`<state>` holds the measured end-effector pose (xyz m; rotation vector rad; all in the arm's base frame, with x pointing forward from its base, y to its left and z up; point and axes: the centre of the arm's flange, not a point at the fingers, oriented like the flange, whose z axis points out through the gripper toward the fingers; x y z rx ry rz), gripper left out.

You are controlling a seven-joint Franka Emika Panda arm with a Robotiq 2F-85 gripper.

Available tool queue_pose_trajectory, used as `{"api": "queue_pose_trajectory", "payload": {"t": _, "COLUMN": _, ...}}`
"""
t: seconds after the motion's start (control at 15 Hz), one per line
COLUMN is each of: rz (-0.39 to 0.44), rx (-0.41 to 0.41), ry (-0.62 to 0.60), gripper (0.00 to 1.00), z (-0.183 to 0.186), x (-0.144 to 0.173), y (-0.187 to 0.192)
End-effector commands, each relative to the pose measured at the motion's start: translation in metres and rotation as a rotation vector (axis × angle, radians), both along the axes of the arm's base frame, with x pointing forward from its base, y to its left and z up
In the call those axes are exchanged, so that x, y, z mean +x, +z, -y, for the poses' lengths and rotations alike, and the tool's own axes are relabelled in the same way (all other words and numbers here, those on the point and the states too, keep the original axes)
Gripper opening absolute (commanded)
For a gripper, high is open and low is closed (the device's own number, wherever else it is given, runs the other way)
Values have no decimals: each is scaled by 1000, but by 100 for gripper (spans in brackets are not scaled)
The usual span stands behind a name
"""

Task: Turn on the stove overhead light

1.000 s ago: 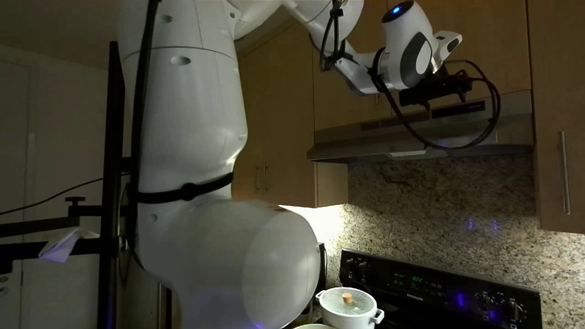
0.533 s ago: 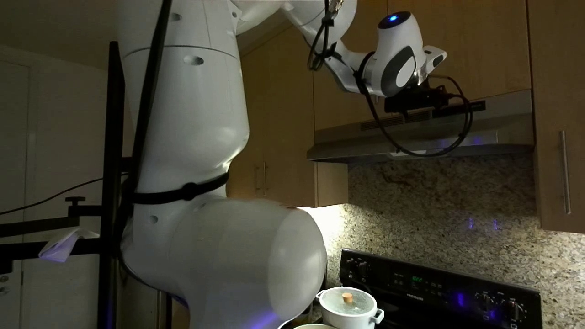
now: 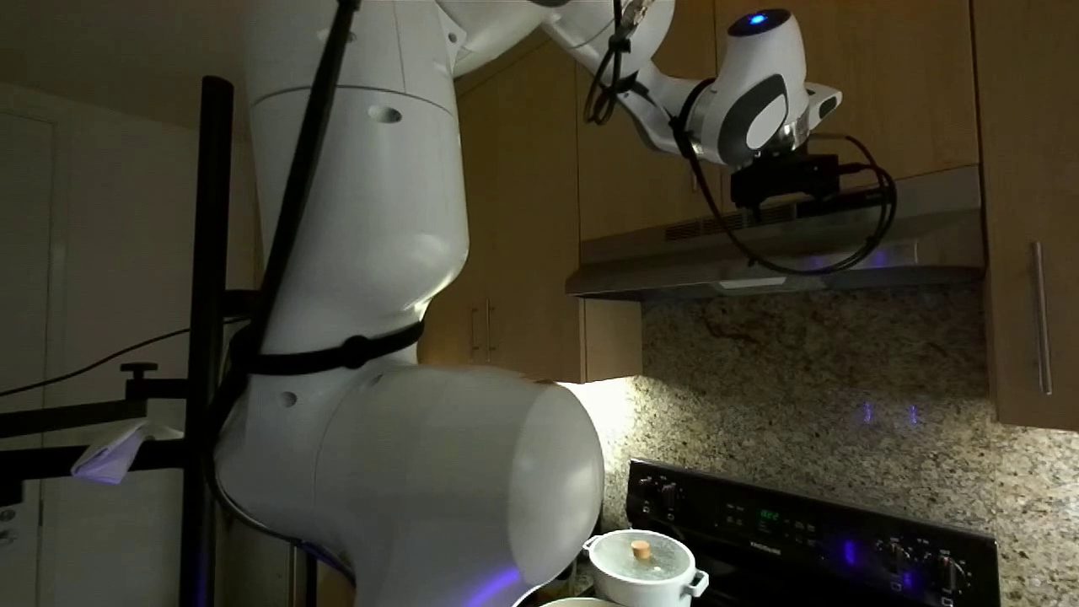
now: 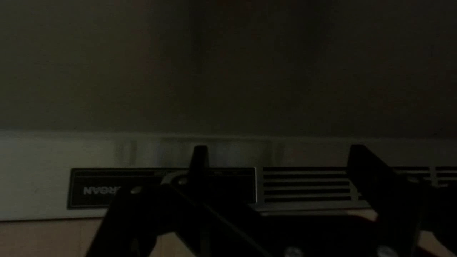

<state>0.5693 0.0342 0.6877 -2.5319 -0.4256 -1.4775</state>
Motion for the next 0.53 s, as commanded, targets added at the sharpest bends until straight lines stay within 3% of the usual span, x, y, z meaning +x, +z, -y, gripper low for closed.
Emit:
{"api": "queue_pose_trajectory", "payload": {"t": 0.0, "rz": 19, "rx": -40, "ry": 74, "gripper": 100, "z": -3, "x": 29, "y": 11}}
{"api": "queue_pose_trajectory", "payload": {"t": 0.47, "rz": 30, "rx": -79, "ry": 81, "gripper": 100, "z": -4, "x": 56, "y": 13}}
